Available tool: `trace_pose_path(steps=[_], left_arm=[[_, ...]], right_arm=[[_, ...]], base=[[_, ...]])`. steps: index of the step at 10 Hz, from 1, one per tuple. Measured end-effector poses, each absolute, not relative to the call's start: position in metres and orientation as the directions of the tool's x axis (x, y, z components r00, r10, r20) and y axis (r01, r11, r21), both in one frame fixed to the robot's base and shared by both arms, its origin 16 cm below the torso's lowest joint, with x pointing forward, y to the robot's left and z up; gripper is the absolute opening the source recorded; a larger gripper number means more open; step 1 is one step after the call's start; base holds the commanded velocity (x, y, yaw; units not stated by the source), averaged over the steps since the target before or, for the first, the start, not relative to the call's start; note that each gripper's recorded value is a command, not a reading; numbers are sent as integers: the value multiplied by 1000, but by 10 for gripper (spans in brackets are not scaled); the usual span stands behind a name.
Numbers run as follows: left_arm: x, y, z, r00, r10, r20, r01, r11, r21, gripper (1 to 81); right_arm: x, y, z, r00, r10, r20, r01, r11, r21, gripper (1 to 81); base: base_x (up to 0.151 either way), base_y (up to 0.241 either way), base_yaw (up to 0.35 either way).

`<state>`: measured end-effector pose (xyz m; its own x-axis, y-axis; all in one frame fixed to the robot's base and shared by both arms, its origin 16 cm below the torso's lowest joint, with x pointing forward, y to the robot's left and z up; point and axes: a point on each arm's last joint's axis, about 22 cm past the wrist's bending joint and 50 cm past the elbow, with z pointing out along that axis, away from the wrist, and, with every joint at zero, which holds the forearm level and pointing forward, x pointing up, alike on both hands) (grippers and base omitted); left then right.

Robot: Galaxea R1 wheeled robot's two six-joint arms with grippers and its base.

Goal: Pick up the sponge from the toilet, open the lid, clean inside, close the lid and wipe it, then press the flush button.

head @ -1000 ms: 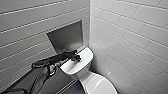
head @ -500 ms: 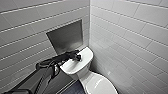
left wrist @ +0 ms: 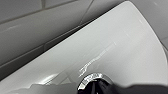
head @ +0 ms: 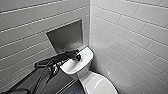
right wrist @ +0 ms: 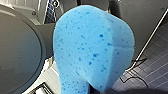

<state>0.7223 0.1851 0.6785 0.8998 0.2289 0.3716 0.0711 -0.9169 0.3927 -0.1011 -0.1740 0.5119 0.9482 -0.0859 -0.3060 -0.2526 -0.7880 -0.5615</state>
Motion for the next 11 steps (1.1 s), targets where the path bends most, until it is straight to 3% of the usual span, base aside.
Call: trace_pose_path(steps=[6,11], left_arm=[[692,155,734,931,121,343,-83,-847,524,10],[626,184,786,943,57,329,-162,-784,599,10]], right_arm=[[-91,-173,509,953,-87,-292,-245,-787,-566,10],[-90,-173,508,953,-85,-292,-244,-787,-566,10]], base=[[0,0,0],[0,0,0]])
